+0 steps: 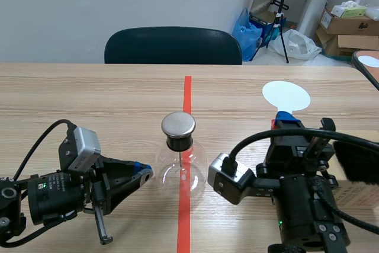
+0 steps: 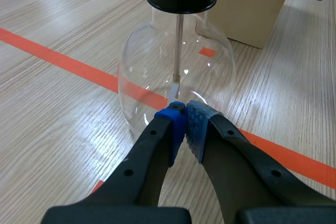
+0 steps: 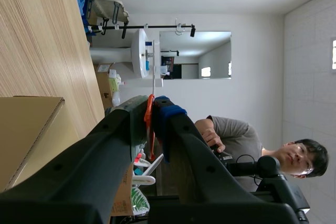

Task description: Do the electroscope experiment

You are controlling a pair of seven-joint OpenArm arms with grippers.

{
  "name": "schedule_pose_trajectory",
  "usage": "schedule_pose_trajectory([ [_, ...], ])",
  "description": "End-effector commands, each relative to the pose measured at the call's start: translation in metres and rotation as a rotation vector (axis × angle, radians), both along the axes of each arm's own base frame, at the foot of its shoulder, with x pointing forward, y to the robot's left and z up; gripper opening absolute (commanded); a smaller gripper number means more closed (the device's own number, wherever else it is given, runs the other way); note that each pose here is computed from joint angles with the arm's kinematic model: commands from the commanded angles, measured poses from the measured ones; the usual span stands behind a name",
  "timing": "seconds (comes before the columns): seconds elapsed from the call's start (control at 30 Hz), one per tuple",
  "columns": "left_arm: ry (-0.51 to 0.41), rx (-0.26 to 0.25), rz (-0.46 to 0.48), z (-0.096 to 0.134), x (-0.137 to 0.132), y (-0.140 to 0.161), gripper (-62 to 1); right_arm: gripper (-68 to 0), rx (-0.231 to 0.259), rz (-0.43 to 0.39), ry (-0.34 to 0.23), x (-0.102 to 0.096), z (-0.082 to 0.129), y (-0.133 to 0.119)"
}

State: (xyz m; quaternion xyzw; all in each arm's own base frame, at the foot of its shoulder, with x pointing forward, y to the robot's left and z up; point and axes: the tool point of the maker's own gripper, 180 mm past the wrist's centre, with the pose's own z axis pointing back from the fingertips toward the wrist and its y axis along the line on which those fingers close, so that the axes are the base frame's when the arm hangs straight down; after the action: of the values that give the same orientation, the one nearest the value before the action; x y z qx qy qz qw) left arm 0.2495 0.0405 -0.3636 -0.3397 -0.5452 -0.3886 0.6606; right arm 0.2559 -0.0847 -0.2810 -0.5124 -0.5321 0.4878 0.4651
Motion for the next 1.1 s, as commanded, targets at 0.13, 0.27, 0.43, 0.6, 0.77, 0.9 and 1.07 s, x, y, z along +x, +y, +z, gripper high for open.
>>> schedule_pose_trajectory([
  [0.13,-0.026,-0.036,0.002,0.0109,0.0036,-0.0026,-57.5,-65.8,0.009,0.005,-0.04,0.0034,0.0123,0.0008],
  [0.27,-0.026,-0.036,0.002,0.0109,0.0037,-0.0024,-57.5,-65.8,0.009,0.005,-0.04,0.0034,0.0123,0.0008],
  [0.43,-0.026,-0.036,0.002,0.0109,0.0036,-0.0026,-57.5,-65.8,0.009,0.005,-0.04,0.0034,0.0123,0.0008],
  [0.6,-0.026,-0.035,0.002,0.0108,0.0036,-0.0024,-57.5,-65.8,0.009,0.005,-0.04,0.0034,0.0123,0.0008],
  [0.77,-0.027,-0.036,0.004,0.0111,0.0042,-0.0022,-57.5,-65.8,0.009,0.005,-0.04,0.0034,0.0123,0.0008],
  [0.9,-0.028,-0.035,0.004,0.011,0.0042,-0.002,-57.5,-65.7,0.009,0.005,-0.04,0.0034,0.0123,0.0008],
  [1.07,-0.021,-0.023,0.005,0.0082,0.0033,-0.0016,-57.5,-65.8,0.009,0.005,-0.04,0.0034,0.0123,0.0008],
])
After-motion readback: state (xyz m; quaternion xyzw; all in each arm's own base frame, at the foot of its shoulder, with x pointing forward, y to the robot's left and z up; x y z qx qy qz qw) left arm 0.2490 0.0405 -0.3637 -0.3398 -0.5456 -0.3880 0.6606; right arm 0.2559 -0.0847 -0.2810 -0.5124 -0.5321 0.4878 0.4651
